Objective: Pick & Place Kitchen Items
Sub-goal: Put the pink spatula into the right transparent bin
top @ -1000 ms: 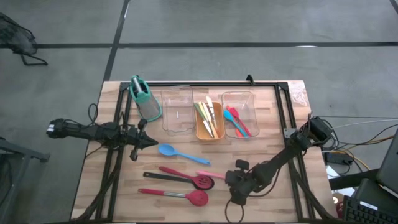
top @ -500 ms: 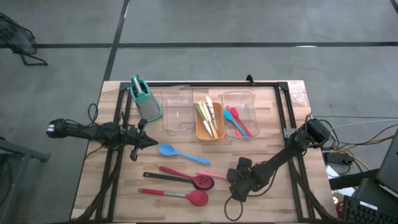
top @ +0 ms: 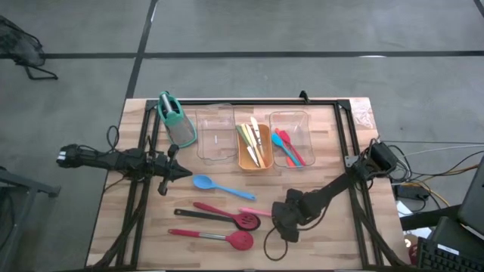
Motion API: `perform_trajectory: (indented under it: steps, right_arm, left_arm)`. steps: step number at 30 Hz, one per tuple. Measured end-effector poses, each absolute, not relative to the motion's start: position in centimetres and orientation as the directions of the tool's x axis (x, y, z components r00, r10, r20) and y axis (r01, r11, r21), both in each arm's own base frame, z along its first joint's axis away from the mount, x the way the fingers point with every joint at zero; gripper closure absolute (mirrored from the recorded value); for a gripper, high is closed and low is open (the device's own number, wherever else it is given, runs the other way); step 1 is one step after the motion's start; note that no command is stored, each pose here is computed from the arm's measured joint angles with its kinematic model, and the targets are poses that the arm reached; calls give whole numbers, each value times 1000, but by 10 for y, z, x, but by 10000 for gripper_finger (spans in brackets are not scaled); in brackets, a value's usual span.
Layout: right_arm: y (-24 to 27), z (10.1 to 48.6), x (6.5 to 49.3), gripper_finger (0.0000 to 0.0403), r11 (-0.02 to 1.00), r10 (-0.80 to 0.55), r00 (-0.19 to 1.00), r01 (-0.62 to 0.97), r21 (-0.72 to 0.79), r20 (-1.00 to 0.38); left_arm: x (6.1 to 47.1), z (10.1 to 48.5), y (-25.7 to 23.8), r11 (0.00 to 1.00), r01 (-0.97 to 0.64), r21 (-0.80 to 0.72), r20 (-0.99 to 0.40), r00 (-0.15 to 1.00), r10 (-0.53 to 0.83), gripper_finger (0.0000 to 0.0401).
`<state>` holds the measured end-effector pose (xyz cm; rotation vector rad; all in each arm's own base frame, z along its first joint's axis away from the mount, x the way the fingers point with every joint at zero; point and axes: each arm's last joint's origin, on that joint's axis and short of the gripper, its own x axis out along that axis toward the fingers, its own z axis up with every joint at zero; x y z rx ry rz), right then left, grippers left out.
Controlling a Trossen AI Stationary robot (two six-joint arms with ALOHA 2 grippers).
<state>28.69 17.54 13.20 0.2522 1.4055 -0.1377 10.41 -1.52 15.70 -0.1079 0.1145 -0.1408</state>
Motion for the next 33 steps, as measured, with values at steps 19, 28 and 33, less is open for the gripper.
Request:
perform_trajectory:
  steps: [19, 28, 33]
  right_arm:
    - [178, 117, 290, 224, 976, 3, 153, 216, 37, -988]
    - [180, 118, 292, 289, 977, 4, 173, 208, 41, -985]
    - [182, 123, 296, 343, 981, 15, 183, 188, 50, -983]
  left_arm:
    - [104, 157, -15, 984, 134, -115, -106, 984, -146, 389]
    - [104, 157, -15, 984, 134, -115, -106, 984, -146, 389]
    - [104, 157, -15, 984, 134, -115, -106, 984, -146, 389]
